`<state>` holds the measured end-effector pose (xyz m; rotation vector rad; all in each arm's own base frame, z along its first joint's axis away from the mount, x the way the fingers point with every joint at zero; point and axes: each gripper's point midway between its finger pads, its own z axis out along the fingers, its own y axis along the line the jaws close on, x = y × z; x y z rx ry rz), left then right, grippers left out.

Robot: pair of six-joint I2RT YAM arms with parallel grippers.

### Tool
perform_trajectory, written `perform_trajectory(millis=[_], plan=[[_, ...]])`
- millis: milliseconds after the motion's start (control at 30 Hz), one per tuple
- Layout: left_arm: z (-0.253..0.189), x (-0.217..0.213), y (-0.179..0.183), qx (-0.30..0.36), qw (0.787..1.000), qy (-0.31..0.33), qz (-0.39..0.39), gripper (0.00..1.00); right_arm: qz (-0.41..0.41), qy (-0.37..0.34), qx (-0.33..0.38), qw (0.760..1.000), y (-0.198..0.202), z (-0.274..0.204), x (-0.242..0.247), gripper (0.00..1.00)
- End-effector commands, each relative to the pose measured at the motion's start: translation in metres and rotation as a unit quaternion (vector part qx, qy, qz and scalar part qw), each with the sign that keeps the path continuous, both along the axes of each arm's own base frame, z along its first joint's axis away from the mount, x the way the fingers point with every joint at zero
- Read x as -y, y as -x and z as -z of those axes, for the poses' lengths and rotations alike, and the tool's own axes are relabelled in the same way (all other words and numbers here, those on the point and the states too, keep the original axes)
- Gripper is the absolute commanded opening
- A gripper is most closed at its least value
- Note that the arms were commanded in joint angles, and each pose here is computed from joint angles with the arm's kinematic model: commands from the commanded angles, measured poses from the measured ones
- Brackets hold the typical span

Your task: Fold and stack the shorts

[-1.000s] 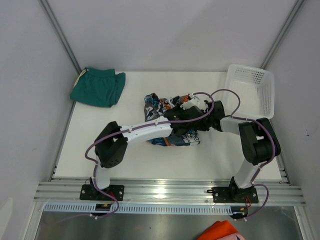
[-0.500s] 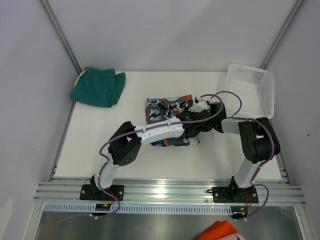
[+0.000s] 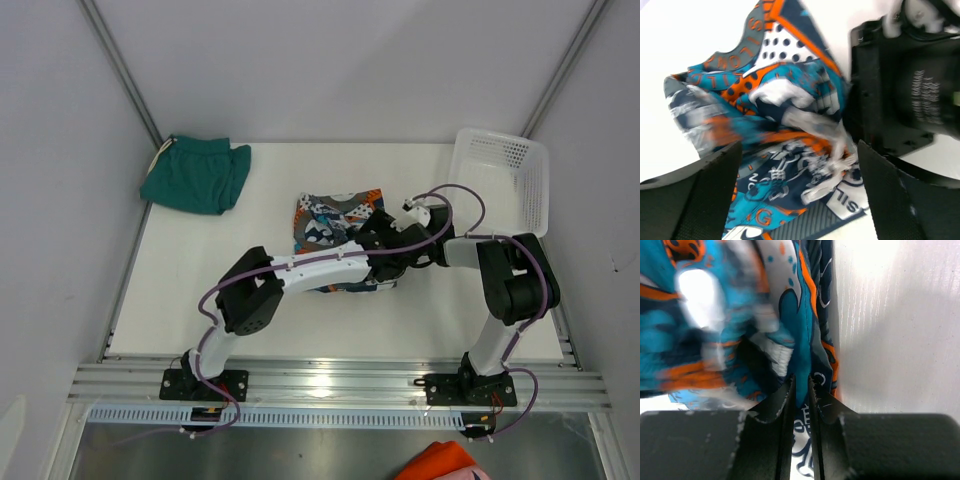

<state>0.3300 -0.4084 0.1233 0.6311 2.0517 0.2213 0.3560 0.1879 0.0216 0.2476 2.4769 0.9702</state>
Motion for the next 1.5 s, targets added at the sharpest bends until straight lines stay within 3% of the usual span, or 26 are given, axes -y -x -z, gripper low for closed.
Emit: perform_trajectory(millis=[0,167,300,433,567,733,800,900,1167,1467], plan=[[-0.047,0.017,0.005,0.006,0.996,0.082,0.031,0.99,0.003,0.016,-0.034,0.999,0.014,0.021,0.009,0.18],[-0.072,0.008,0.002,-0.030,0.988,0.147,0.043,0.99,0.002,0.011,-0.022,1.000,0.013,0.013,0.010,0.21],[-0.113,-0.031,-0.016,-0.041,0.976,0.212,0.022,0.99,0.002,0.019,-0.009,1.000,0.014,0.007,0.014,0.30],[-0.125,-0.071,-0.026,-0.067,0.964,0.257,0.002,0.99,0.003,0.022,0.012,1.000,0.009,-0.004,0.019,0.38],[-0.109,-0.105,-0.037,-0.086,0.962,0.257,-0.031,0.99,0.014,0.016,0.035,0.999,0.001,-0.018,0.022,0.39],[-0.064,-0.113,-0.037,-0.131,0.959,0.249,-0.044,0.99,0.011,-0.024,0.056,0.998,-0.001,-0.035,0.018,0.45],[-0.054,-0.108,-0.040,-0.140,0.955,0.258,-0.038,0.99,0.013,-0.023,0.060,0.998,-0.001,-0.037,0.019,0.54],[-0.039,-0.101,-0.042,-0.155,0.954,0.254,-0.031,0.99,0.019,-0.030,0.082,0.996,-0.001,-0.045,0.022,0.59],[-0.022,-0.093,-0.047,-0.167,0.952,0.254,-0.025,0.99,0.006,-0.123,0.095,0.988,-0.012,-0.065,0.008,0.76],[-0.005,-0.096,-0.050,-0.179,0.952,0.245,-0.029,0.99,0.007,-0.155,0.075,0.985,-0.019,-0.050,0.001,0.78]])
